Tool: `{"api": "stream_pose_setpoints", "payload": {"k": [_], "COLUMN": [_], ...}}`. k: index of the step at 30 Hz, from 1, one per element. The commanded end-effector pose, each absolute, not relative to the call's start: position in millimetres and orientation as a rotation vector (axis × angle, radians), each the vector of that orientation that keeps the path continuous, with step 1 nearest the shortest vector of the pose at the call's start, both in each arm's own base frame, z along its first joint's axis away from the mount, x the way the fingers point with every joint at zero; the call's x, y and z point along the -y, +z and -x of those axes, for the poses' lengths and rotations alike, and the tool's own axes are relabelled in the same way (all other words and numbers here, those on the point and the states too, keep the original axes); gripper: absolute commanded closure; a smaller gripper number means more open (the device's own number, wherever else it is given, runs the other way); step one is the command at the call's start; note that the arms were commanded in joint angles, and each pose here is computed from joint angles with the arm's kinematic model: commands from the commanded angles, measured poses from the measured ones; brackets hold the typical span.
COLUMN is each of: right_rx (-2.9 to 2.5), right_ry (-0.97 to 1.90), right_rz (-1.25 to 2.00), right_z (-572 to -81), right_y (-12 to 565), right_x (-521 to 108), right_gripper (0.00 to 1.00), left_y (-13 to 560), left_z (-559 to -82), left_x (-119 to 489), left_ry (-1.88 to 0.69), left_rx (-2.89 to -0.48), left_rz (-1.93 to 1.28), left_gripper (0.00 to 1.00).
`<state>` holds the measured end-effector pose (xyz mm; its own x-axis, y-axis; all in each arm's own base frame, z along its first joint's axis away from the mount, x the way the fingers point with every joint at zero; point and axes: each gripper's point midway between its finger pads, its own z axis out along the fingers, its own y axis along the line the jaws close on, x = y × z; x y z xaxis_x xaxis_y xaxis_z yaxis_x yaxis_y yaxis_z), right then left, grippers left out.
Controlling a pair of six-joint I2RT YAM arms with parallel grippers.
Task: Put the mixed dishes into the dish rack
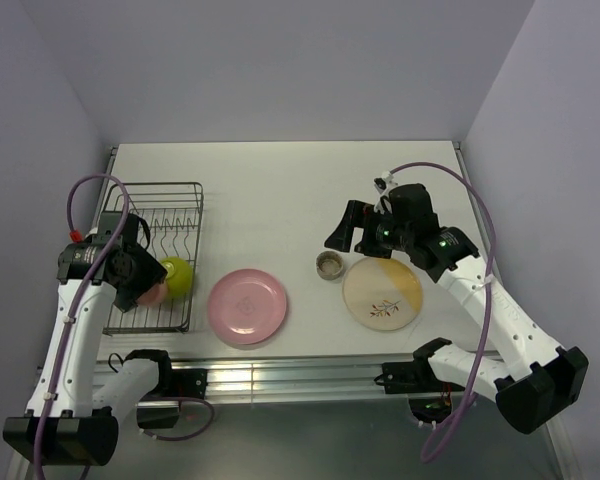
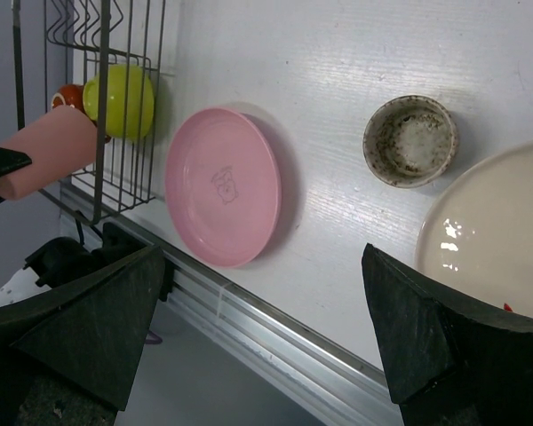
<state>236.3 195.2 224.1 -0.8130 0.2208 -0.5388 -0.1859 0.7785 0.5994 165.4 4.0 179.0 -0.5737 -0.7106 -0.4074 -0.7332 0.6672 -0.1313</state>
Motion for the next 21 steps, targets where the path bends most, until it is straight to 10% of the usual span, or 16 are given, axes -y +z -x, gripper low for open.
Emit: {"api": "stream_pose_setpoints", "payload": {"k": [1, 21], "right_rx": [-2.305, -2.31], "right_ry": [0.873, 0.881], "right_rz": [0.009, 0.022], "right_z": [-245.5, -242.8], "right_y": [232.8, 231.3], "right_x": [-198.5, -201.2], "right_gripper": [0.0, 0.0], "left_y": [182.2, 159.0], "left_z": [-159.6, -148.9], "left_x": [-10.1, 18.4], "left_ry": [0.103, -0.125], "left_rx": [-2.452, -2.616], "left_rz": [1.107, 1.235], "left_gripper": [1.0, 1.0]}}
